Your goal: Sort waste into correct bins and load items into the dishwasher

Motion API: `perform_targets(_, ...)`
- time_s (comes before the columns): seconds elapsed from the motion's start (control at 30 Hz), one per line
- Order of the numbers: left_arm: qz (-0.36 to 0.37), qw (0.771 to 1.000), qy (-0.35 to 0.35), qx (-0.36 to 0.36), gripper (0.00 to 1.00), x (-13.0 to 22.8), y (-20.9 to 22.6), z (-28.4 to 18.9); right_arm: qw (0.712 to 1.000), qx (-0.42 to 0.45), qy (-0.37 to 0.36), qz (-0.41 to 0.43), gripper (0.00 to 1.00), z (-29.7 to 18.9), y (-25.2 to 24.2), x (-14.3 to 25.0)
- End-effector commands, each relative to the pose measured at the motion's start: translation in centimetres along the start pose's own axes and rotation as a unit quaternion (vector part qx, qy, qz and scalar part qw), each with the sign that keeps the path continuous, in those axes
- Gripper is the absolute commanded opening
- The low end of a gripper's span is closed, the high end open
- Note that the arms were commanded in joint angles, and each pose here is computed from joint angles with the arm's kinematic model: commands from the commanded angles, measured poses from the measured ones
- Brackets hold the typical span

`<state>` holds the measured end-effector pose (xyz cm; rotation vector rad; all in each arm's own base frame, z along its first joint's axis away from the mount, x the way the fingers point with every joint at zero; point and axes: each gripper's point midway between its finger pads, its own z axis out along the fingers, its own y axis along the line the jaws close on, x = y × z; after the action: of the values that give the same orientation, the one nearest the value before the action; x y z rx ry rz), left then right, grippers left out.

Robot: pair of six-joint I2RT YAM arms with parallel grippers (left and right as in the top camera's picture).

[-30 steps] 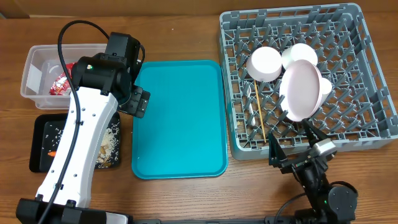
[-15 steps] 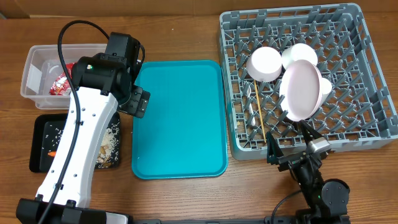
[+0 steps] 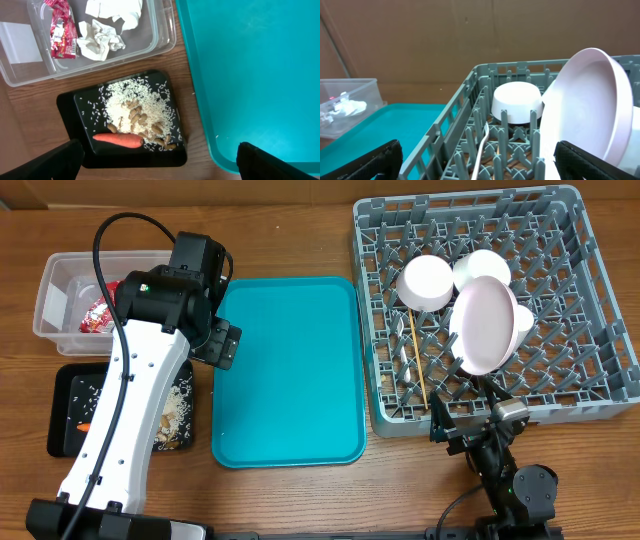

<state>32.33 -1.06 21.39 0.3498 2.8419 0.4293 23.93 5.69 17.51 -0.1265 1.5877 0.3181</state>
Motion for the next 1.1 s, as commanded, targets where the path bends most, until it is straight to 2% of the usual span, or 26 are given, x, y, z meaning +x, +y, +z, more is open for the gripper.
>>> perform_targets(0.0,0.004,1.0,-0.012,-0.004,1.0,-0.3,0.3,-0.8,1.0,0.013,-0.002,-0.001,1.0,0.0,-0.5,0.2)
perform_targets(0.23,0.004,1.0,-0.012,-0.004,1.0,-0.3,0.3,-0.8,0.998,0.007,-0.001,-0.055,1.0,0.0,-0.3,0.2)
perform_targets(0.53,0.004,1.0,-0.012,-0.004,1.0,-0.3,0.3,-0.8,0.998,0.041,-0.005,-0.051,1.0,-0.2,-2.0,0.0)
perform_targets(1.07,0.004,1.0,-0.012,-0.004,1.0,-0.3,0.3,-0.8,0.998,0.042,-0.005,-0.051,1.0,-0.2,-2.0,0.0)
